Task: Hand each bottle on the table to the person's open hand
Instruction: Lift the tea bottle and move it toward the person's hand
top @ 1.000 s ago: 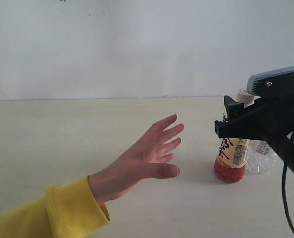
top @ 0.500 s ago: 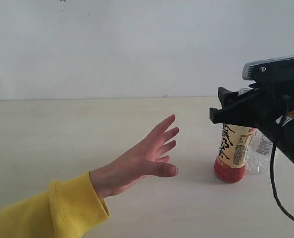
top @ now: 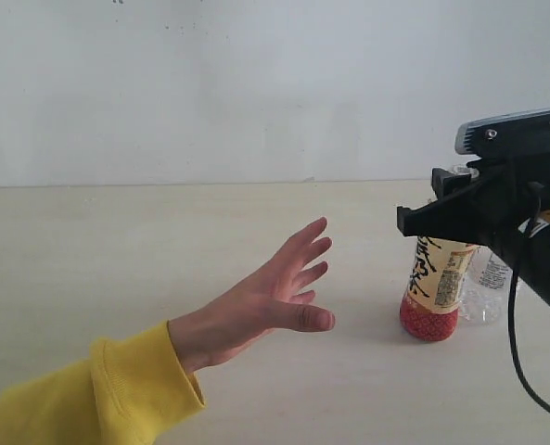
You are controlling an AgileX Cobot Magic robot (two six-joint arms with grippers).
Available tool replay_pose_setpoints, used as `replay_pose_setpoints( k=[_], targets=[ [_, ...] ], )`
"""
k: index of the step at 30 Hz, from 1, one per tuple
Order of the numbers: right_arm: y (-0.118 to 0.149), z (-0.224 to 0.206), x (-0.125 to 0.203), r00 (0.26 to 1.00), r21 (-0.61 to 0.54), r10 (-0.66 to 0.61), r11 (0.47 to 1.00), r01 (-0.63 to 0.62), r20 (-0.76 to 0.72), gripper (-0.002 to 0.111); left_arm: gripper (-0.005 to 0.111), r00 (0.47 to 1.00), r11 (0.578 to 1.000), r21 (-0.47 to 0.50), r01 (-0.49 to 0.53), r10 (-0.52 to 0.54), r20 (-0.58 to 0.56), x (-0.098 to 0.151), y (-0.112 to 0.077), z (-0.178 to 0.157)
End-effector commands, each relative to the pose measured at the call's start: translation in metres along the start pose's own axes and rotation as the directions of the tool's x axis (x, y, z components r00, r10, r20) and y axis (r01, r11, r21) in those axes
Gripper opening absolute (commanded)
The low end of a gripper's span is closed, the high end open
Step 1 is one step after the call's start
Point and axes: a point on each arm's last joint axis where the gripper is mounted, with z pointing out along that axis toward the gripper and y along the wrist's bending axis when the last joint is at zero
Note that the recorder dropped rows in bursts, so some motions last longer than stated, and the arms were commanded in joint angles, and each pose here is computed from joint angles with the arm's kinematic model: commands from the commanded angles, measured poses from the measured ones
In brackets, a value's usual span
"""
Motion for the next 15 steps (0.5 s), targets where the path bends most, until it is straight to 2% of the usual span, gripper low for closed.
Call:
replay_pose_setpoints(
  k=[1, 3, 7, 11, 15],
  targets=[
    [0.001, 0.001, -0.003, 0.999, -0.026, -0.038, 0.999, 0.038, 0.017, 0.0, 0.004, 1.0, 1.0, -0.003, -0.002, 0.002, 0.006, -0.001, 0.0, 0.0],
    [0.006, -0.003, -0.006, 0.999, -0.079, -0.046, 0.996, 0.046, 0.012, 0.0, 0.004, 1.0, 1.0, -0.003, -0.002, 0.002, 0.006, -0.001, 0.0, 0.0],
    [0.024, -0.022, -0.029, 0.992, -0.17, -0.079, 0.981, 0.095, 0.099, 0.0, 0.004, 1.0, 1.0, -0.003, -0.002, 0.002, 0.006, -0.001, 0.0, 0.0],
    [0.039, -0.043, -0.043, 0.995, -0.273, -0.034, 0.96, 0.057, 0.091, 0.0, 0.004, 1.0, 1.0, -0.003, -0.002, 0.002, 0.006, -0.001, 0.0, 0.0],
    [0.06, -0.058, -0.053, 0.992, -0.392, 0.004, 0.919, 0.047, 0.129, 0.0, 0.004, 1.0, 1.0, -0.003, -0.002, 0.002, 0.006, -0.001, 0.0, 0.0]
  ],
)
